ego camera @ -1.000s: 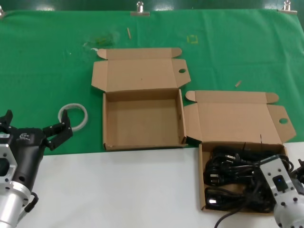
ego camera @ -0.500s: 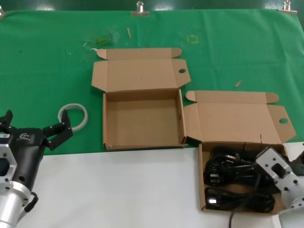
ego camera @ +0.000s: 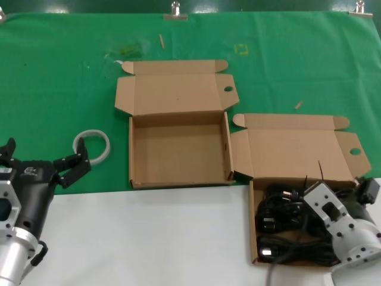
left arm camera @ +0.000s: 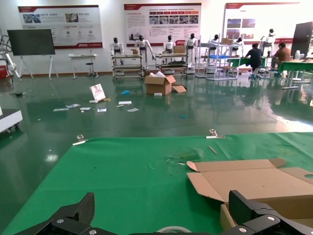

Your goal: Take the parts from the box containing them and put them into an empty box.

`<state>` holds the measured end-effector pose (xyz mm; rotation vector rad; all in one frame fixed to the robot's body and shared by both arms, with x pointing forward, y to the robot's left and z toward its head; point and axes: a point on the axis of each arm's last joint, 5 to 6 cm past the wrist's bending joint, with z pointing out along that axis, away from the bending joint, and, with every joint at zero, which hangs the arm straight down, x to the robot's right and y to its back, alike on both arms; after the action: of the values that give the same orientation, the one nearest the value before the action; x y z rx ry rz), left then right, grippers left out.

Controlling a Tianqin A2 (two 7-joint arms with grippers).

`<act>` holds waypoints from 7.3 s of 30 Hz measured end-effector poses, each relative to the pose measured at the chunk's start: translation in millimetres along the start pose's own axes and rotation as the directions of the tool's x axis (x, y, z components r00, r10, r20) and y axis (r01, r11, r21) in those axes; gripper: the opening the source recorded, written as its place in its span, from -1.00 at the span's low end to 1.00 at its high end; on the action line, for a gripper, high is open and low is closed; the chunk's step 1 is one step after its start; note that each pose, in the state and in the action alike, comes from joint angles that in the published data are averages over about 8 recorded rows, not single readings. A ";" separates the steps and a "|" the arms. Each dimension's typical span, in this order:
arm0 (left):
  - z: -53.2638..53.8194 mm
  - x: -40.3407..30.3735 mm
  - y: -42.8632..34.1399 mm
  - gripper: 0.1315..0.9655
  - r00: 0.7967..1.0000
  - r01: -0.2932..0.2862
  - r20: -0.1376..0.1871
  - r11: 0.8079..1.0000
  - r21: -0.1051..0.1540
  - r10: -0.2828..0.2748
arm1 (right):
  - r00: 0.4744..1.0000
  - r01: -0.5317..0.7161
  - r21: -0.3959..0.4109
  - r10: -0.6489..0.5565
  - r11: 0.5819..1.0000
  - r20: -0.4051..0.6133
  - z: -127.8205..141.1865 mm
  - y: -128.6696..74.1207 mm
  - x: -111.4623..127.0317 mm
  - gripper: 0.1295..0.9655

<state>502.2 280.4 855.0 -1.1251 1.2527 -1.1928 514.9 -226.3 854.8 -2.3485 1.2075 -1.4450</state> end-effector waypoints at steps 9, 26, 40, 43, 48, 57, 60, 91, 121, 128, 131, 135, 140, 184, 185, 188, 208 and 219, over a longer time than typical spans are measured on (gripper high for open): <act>0.0 0.0 0.0 1.00 1.000 0.000 0.000 1.000 0.000 0.000 | 0.995 -0.087 0.086 0.082 0.993 0.059 -5.4 -23.6 -24.5 0.48; 0.0 0.0 0.0 1.00 1.000 0.000 0.000 1.000 0.000 0.000 | 0.993 -0.108 0.095 0.102 0.990 0.065 -8.0 -22.9 -26.4 -0.24; 0.0 0.0 0.0 1.00 1.000 0.000 0.000 1.000 0.000 0.000 | 0.992 -0.121 0.089 0.116 0.989 0.053 -15.2 -16.1 -21.7 -0.79; 0.0 0.0 0.0 1.00 1.000 0.000 0.000 1.000 0.000 0.000 | 0.992 -0.124 0.089 0.120 0.988 0.048 -17.0 -15.2 -19.6 -0.88; 0.0 0.0 0.0 1.00 1.000 0.000 0.000 1.000 0.000 0.000 | 0.992 -0.127 0.090 0.125 0.988 0.034 -22.4 -15.5 -13.0 -0.89; 0.0 0.0 0.0 1.00 1.000 0.000 0.000 1.000 0.000 0.000 | 0.991 -0.130 0.116 0.131 0.985 0.004 -45.1 -26.6 3.8 -0.91; 0.0 0.0 0.0 1.00 1.000 0.000 0.000 1.000 0.000 0.000 | 0.991 -0.133 0.139 0.134 0.981 0.001 -54.6 -34.8 7.9 -0.91; 0.0 0.0 0.0 1.00 1.000 0.000 0.000 1.000 0.000 0.000 | 0.984 -0.063 0.571 -0.044 0.819 0.172 -11.9 -183.9 -69.5 -0.91; 0.0 0.0 0.0 1.00 1.000 0.000 0.000 1.000 0.000 0.000 | 0.978 -0.091 0.574 -0.036 0.814 0.206 4.4 -185.2 -73.9 -0.61; 0.0 0.0 0.0 1.00 1.000 0.000 0.000 1.000 0.000 0.000 | 0.978 -0.097 0.574 -0.030 0.813 0.208 4.4 -184.7 -73.7 -0.32; 0.0 0.0 0.0 1.00 1.000 0.000 0.000 1.000 0.000 0.000 | 0.977 -0.117 0.576 -0.011 0.809 0.214 4.3 -183.3 -73.0 -0.22; 0.0 0.0 0.0 1.00 1.000 0.000 0.000 1.000 0.000 0.000 | 0.973 -0.165 0.579 0.034 0.799 0.229 4.1 -179.7 -71.1 0.03; 0.0 0.0 0.0 1.00 1.000 0.000 0.000 1.000 0.000 0.000 | 0.962 -0.238 0.582 0.105 0.777 0.252 4.1 -173.2 -67.7 0.29; 0.0 0.0 0.0 1.00 1.000 0.000 0.000 1.000 0.000 0.000 | 0.726 -0.671 0.560 0.582 0.486 0.366 9.6 -64.1 -22.0 1.00; 0.0 0.0 0.0 1.00 1.000 0.000 0.000 1.000 0.000 0.000 | 0.721 -0.676 0.558 0.588 0.481 0.367 9.5 -60.7 -20.9 1.00; 0.0 0.0 0.0 1.00 1.000 0.000 0.000 1.000 0.000 0.000 | 0.707 -0.688 0.555 0.605 0.467 0.366 9.2 -50.5 -17.7 1.00; 0.0 0.0 0.0 1.00 1.000 0.000 0.000 1.000 0.000 0.000 | 0.644 -0.735 0.531 0.678 0.421 0.355 3.6 6.4 -0.9 1.00; 0.0 0.0 0.0 1.00 1.000 0.000 0.000 1.000 0.000 0.000 | 0.644 -0.736 0.531 0.678 0.421 0.355 3.5 6.7 -0.8 1.00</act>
<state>502.2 280.4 855.0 -1.1250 1.2527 -1.1928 513.8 -231.2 849.1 -1.1563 1.1902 -1.1364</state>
